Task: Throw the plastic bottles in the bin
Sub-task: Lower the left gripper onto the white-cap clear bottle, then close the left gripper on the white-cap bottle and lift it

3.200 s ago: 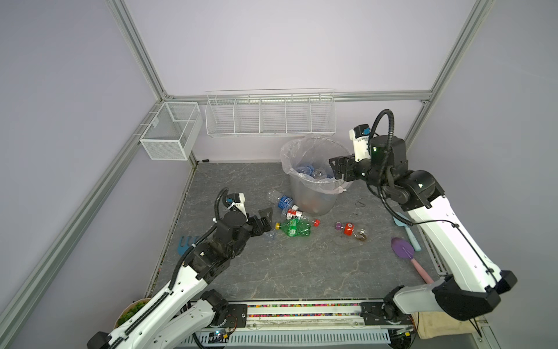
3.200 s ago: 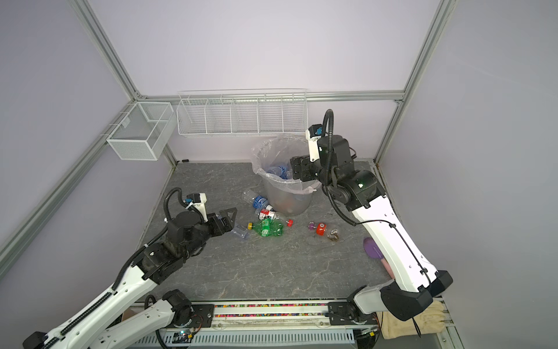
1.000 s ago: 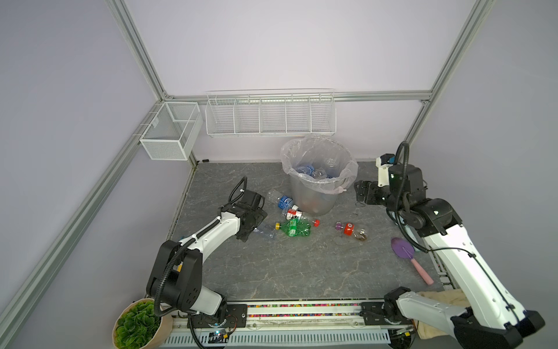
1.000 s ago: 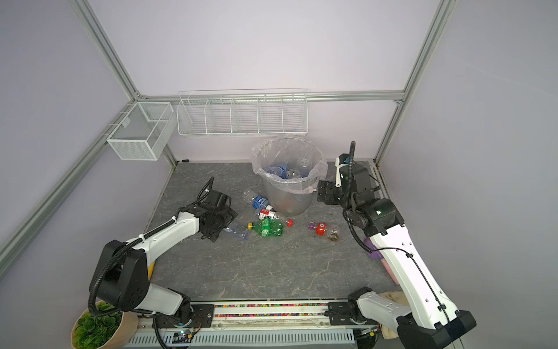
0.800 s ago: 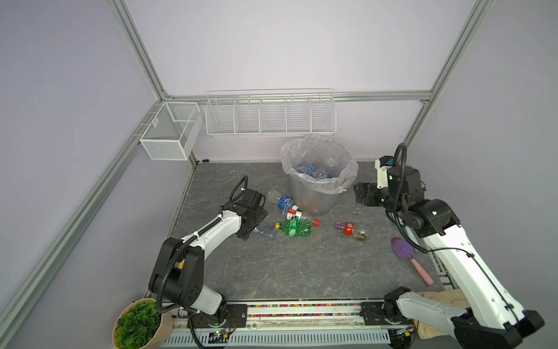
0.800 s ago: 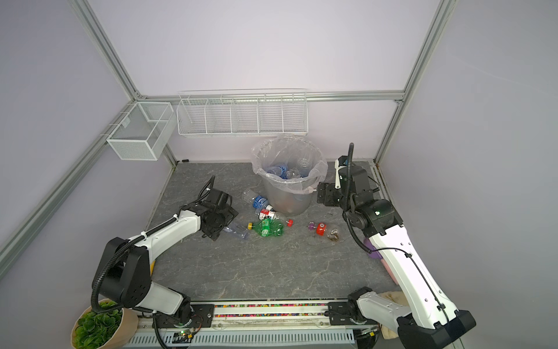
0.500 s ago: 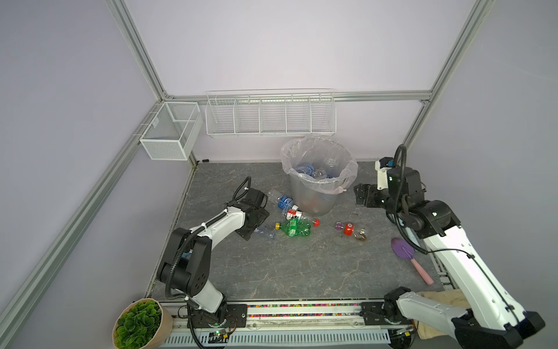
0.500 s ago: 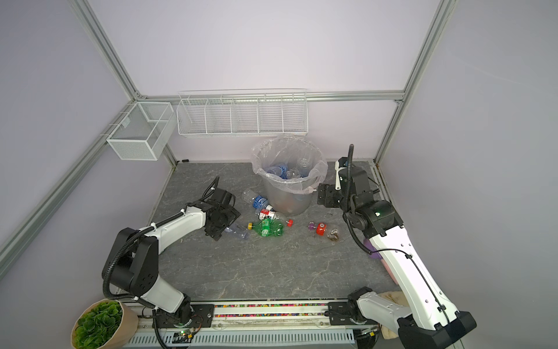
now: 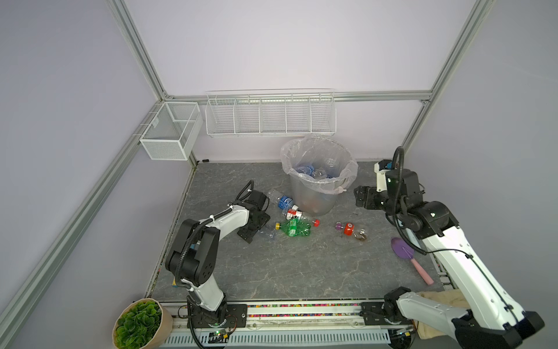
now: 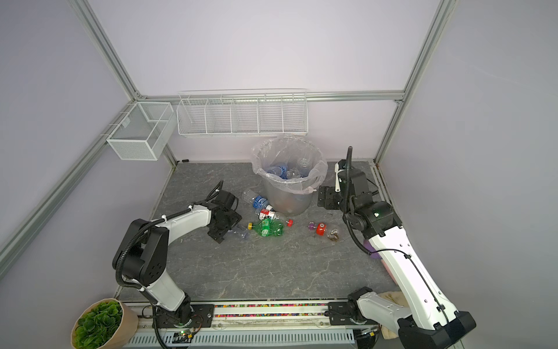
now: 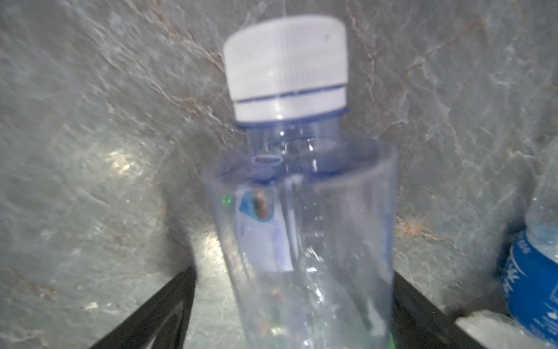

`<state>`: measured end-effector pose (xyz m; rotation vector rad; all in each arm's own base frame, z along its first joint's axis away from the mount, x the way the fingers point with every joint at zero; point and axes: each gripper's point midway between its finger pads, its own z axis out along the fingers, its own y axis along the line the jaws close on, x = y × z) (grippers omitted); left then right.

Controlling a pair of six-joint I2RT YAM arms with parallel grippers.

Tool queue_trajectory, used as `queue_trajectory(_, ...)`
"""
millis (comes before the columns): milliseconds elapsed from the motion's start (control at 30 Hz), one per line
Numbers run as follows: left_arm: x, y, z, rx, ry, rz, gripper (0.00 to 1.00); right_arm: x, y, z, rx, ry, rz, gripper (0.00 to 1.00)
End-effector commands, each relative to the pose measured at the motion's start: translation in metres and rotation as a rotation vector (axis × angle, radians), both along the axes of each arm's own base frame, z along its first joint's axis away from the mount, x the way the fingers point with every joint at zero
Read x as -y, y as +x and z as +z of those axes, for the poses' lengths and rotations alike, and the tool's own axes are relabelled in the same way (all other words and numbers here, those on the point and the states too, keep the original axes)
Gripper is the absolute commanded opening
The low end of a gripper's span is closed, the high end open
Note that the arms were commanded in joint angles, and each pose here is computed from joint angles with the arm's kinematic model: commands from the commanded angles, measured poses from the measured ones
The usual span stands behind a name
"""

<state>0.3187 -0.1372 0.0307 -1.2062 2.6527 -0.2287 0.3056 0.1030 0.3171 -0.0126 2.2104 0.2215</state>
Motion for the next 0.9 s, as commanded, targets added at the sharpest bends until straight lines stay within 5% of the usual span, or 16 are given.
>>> queue_trajectory(0,-0.002,-0.003,-0.002,-0.017,-0.008,0.033,0.92,0.003,-0.004,0.0,0.005,0.015,-0.009,0.88)
queue_trajectory(67,-0.003,-0.004,-0.003,-0.019,-0.005,0.034,0.87,0.004,-0.004,0.0,0.006,0.014,-0.013,0.88)
queue_trajectory(167,-0.003,-0.005,-0.003,-0.01,-0.008,0.035,0.67,0.006,-0.006,-0.001,0.009,0.016,-0.017,0.88)
queue_trajectory(367,-0.006,-0.006,0.001,0.005,-0.002,0.035,0.01,0.007,-0.008,0.0,0.012,0.018,-0.022,0.88)
queue_trajectory(867,-0.001,-0.001,0.019,0.055,-0.036,0.015,0.0,0.011,-0.012,0.003,0.027,0.022,-0.031,0.88)
